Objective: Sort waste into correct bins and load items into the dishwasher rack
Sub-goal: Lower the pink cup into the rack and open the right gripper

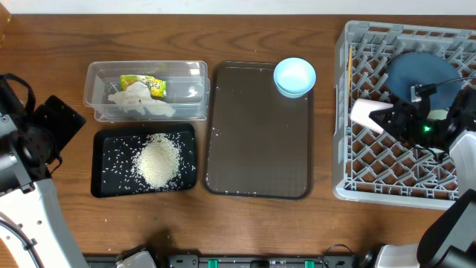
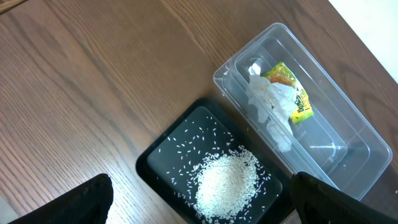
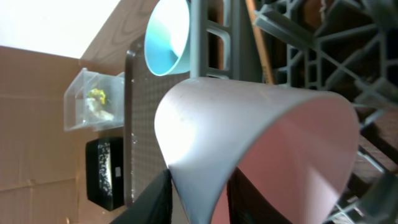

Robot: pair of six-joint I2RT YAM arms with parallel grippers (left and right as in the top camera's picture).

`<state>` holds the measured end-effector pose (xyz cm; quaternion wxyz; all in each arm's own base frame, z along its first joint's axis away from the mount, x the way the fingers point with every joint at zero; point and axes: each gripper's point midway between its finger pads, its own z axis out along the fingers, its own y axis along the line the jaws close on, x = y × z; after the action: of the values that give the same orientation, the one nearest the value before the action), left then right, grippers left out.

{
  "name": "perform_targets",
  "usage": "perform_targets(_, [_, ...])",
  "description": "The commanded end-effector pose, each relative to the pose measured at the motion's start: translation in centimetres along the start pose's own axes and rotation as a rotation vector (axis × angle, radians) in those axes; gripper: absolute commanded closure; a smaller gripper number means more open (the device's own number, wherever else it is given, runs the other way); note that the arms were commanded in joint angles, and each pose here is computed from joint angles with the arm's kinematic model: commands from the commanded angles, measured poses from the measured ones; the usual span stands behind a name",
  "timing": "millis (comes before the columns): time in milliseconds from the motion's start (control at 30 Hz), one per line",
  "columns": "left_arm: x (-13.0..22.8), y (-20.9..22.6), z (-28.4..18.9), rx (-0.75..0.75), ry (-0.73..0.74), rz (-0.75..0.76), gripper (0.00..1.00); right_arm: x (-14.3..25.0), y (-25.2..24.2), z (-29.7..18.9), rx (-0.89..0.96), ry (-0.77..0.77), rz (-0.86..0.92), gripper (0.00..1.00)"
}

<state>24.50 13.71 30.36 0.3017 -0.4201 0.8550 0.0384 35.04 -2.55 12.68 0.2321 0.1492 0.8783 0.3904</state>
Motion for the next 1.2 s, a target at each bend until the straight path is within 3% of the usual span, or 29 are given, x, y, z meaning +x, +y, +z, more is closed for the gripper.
perform_targets(0, [-0.2, 0.2, 0.0, -0.01, -0.006, -0.001, 0.07, 1.3, -6.3, -0.1, 0.304, 0.028, 0.118, 0.73])
perform_targets(200, [-0.3, 0.2, 0.0, -0.01, -0.007, -0.001, 0.07, 1.6, -6.8, -0.3, 0.338, 0.031, 0.163, 0.71])
perform_targets(367, [-0.2, 0.2, 0.0, -0.01, -0.006, -0.001, 0.07, 1.7, -7.0, -0.5, 0.346, 0.028, 0.171, 0.59])
perform_targets(600, [-0.3, 0.2, 0.0, -0.01, -0.007, -0.001, 0.07, 1.8, -6.9, -1.5, 0.356, 0.018, 0.209, 0.68])
perform_targets(1167, [-0.2, 0.2, 0.0, -0.01, -0.006, -0.001, 0.07, 0.8, 0.2, -7.1, 0.339, -0.179, 0.055, 0.64])
